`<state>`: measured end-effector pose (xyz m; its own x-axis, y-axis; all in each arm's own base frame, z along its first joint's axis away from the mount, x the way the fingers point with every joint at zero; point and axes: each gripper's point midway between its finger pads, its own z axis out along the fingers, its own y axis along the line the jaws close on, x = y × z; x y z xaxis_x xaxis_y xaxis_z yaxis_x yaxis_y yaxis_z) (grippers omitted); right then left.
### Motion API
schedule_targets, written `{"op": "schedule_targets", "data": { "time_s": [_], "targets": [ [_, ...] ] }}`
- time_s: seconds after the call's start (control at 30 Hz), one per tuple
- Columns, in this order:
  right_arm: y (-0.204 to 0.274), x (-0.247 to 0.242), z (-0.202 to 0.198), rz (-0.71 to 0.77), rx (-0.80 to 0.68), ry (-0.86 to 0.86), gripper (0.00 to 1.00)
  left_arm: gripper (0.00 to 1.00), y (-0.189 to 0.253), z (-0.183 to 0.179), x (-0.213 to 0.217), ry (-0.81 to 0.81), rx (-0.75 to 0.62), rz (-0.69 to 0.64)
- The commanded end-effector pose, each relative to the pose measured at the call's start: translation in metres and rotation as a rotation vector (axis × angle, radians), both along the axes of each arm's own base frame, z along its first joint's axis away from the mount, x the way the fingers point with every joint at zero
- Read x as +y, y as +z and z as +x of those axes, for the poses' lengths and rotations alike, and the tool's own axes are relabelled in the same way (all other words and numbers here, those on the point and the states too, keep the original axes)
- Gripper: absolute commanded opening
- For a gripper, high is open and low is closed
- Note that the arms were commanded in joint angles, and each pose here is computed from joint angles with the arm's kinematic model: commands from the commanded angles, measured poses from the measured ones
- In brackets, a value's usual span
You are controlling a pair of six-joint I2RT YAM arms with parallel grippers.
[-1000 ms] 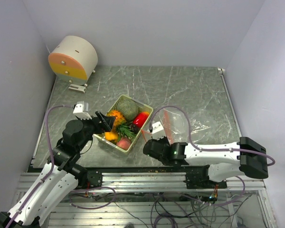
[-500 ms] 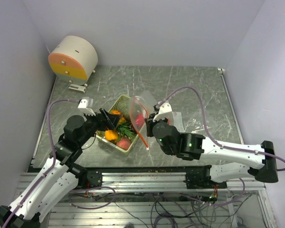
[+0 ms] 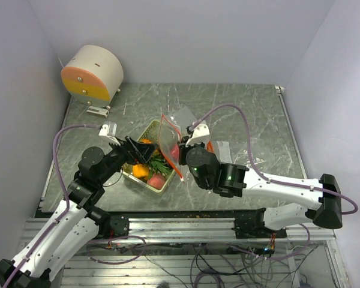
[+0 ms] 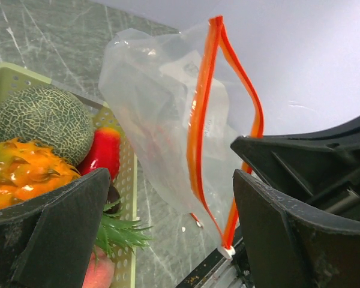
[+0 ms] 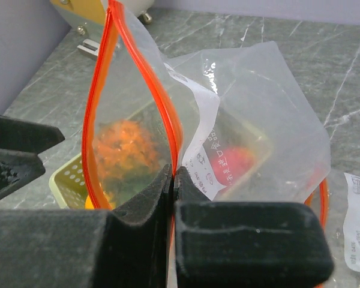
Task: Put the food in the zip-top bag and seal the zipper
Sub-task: Open the zipper of the food storage bag.
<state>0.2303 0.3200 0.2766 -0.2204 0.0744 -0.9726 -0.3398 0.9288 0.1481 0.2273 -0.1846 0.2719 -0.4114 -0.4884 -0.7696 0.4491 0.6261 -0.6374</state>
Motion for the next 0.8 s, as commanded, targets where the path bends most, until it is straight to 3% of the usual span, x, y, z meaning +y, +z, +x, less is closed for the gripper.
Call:
{"op": "schedule_targets", "data": {
  "time_s": [0.0,0.5,0.53,0.77],
  "targets": [
    [0.013,0.004,0.011,0.033,-0.033,-0.027,0.00,0.95,0.010,-0.010,-0.011,-0.072,-0.029,-0.068],
    [0.020,0.023,0.021,0.052,-0.046,-0.008,0.00,0.95,-0.014,0.000,-0.026,-0.085,0.040,-0.060],
    [0.020,0.023,0.021,0.054,-0.046,-0.006,0.00,0.98,-0.016,0.001,-0.027,-0.080,0.046,-0.059],
    [0.023,0.026,0.018,0.067,-0.040,0.020,0.00,0.82,-0.023,0.006,-0.037,-0.069,0.059,-0.071]
  ]
}}
